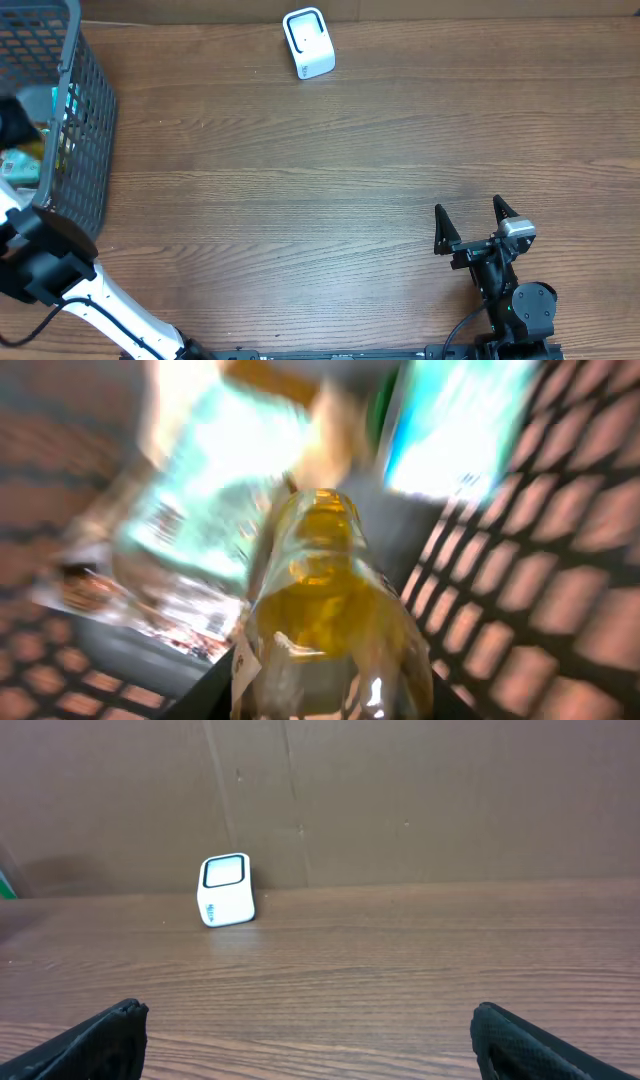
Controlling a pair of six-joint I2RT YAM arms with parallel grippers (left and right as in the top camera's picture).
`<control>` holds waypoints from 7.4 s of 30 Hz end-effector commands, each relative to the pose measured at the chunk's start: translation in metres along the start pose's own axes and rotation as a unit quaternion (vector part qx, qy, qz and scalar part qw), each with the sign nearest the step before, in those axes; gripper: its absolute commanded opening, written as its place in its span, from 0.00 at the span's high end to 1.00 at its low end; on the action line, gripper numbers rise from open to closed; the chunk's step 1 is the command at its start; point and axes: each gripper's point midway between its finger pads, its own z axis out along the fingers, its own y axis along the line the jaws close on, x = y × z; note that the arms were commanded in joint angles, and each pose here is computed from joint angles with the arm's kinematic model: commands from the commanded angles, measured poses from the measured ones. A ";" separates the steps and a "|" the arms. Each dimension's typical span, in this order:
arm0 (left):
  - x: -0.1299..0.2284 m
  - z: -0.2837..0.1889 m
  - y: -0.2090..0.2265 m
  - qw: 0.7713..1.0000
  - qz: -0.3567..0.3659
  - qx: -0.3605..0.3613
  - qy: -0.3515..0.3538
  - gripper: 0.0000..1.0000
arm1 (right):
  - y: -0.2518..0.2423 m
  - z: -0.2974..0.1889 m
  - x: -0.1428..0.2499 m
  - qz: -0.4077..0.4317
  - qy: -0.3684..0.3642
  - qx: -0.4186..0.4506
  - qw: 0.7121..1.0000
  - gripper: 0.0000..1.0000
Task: Scan the item barcode
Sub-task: 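Carry the yellow bottle with the left gripper toward the white scanner, then set the yellow bottle upright on the table and release it, then reach the left gripper into the basket and grasp the green-lidded jar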
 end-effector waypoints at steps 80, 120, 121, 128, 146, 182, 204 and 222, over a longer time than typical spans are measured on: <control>0.316 0.007 -0.566 0.974 0.220 0.051 0.030 0.83 | -0.002 0.000 0.003 -0.002 0.000 0.004 1.000 0.00; 0.035 -0.227 -0.424 0.907 0.203 0.181 -0.322 0.01 | -0.002 0.000 0.003 -0.002 0.000 0.004 1.000 0.00; 0.025 -0.234 -0.407 0.907 0.191 0.173 -0.332 0.00 | -0.002 0.000 0.003 -0.002 0.000 0.004 1.000 0.00; -0.048 -0.261 -0.206 0.919 0.047 0.034 -0.390 0.00 | -0.002 0.000 0.003 -0.002 0.000 0.004 1.000 0.00; -0.073 -0.140 -0.003 0.966 -0.042 -0.061 -0.246 0.00 | -0.002 0.000 0.003 -0.002 0.000 0.004 1.000 0.00; -0.062 0.079 -0.053 0.984 0.061 0.103 -0.132 0.00 | -0.002 0.000 0.003 -0.002 0.000 0.004 1.000 0.00; -0.042 0.139 -0.049 0.992 0.053 0.091 -0.072 0.24 | -0.002 0.000 0.003 -0.002 0.000 0.004 1.000 0.00; -0.057 0.124 -0.046 0.991 0.061 0.064 -0.098 0.47 | -0.002 0.000 0.003 -0.002 0.000 0.004 1.000 0.00</control>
